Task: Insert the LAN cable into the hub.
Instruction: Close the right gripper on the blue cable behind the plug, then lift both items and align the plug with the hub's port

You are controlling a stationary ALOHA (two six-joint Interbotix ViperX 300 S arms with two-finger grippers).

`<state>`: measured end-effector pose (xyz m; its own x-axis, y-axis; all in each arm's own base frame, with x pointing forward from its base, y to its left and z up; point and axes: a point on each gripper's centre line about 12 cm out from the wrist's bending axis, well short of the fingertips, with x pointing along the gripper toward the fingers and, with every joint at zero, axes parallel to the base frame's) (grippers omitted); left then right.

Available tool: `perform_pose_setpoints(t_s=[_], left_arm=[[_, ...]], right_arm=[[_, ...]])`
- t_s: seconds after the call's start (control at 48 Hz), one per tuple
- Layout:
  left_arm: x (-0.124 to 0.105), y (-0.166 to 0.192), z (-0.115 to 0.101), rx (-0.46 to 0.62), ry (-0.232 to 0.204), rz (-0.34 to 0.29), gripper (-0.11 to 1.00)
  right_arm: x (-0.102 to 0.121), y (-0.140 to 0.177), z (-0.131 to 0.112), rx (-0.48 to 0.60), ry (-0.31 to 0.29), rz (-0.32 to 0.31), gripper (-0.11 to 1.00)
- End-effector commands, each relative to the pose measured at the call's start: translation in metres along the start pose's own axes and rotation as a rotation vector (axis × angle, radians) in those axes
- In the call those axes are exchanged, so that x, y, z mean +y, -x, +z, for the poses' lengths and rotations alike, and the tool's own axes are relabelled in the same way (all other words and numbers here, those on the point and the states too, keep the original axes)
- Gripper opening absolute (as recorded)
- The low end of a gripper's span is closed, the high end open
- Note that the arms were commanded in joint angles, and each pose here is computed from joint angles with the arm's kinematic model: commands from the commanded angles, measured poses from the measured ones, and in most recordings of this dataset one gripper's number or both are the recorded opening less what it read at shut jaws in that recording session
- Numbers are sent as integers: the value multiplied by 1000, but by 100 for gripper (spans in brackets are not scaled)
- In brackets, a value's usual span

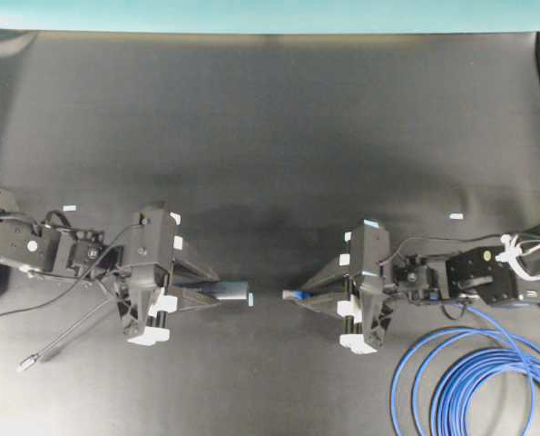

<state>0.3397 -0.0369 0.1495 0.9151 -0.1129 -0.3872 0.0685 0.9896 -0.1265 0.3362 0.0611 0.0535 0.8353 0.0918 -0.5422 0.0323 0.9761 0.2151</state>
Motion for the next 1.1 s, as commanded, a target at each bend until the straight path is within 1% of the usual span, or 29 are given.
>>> perform_pose_setpoints(t_s=[0.0, 0.062, 0.167, 0.312, 0.375, 0.521, 0.625, 0.833, 1.083], left_arm=[[-2, -1, 10, -21, -2, -5, 28], [-2, -1, 11, -1, -1, -1, 28], [-1, -4, 12, 65, -5, 11, 28], [-1, -11, 24, 148, -21, 30, 28], [0, -13, 29, 152, -31, 34, 28], [1, -15, 35, 133, -53, 35, 28], [2, -16, 38, 116, -55, 35, 28], [5, -16, 39, 108, -52, 42, 28], [11, -17, 38, 113, -48, 57, 28]], right_arm=[[6, 3, 4, -4, 10, 16, 13], [7, 7, 12, 1, 6, 15, 13], [9, 15, 28, 18, 1, 13, 13], [9, 28, 52, 21, -7, 9, 13], [8, 32, 63, 17, 4, 9, 13], [5, 29, 79, 17, 32, -3, 13], [5, 24, 84, 22, 47, -7, 13], [8, 15, 97, 1, 56, -3, 13], [11, 14, 97, 0, 62, 5, 13]])
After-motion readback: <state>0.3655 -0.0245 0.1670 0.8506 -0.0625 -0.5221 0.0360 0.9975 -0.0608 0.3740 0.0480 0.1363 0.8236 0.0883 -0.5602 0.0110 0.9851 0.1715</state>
